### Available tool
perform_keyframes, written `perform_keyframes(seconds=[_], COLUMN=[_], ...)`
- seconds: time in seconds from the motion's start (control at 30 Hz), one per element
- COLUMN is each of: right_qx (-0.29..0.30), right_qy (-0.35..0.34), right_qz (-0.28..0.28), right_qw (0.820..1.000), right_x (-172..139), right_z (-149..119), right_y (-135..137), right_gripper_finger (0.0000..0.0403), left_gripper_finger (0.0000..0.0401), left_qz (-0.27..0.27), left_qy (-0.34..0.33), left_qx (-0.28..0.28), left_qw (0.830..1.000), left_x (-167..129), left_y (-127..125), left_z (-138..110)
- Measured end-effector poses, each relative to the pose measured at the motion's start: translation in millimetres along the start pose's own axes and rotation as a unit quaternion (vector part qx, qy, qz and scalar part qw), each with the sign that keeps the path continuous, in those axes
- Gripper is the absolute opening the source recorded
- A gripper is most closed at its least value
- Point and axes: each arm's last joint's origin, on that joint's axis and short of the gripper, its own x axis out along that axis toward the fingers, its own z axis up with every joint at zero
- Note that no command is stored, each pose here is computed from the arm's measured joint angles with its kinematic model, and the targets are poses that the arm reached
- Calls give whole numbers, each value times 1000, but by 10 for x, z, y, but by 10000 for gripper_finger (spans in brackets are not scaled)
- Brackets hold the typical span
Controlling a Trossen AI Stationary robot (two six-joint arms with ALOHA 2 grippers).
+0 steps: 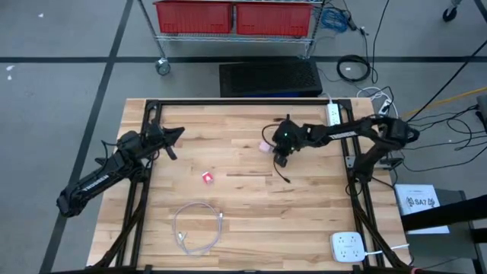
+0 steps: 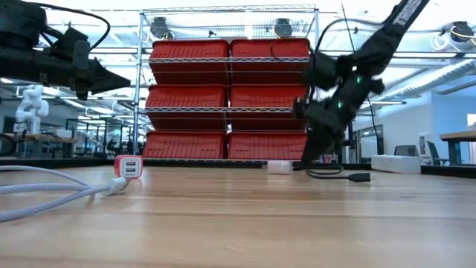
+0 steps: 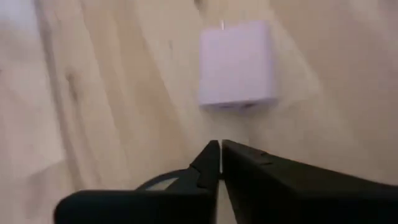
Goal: Insert USB
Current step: Insert the pink charger adapter into the top right white outlet extension
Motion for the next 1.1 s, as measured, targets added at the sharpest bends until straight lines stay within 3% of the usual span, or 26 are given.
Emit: perform_keyframes(seconds=[0.23, 0.5, 0.63, 0.83, 0.97, 1.1], right_qx=[-70, 39, 70, 78, 78, 81], right_qy=[-48, -21, -27, -51, -46, -59], right_qz=[9, -59, -83, -109, -151, -151], right_qw=[996, 997, 994, 990, 984, 983], right_x=[-239, -4, 82, 262, 389, 454], right_z=[250, 200, 162, 118, 53, 61], right_y=[197, 277, 366, 490, 458, 447], right_gripper_finger=[93, 220, 263, 287, 286, 270], left_gripper_finger=[20, 20, 20, 20, 20, 20], left_qz=[0, 0, 0, 0, 0, 0], left_qy=[1, 0, 0, 0, 0, 0], left_qx=[0, 0, 0, 0, 0, 0], left_qw=[1000, 1000, 1000, 1000, 1000, 1000], left_x=[0, 0, 0, 0, 0, 0], left_y=[0, 0, 0, 0, 0, 0], left_z=[-2, 0, -1, -1, -1, 0])
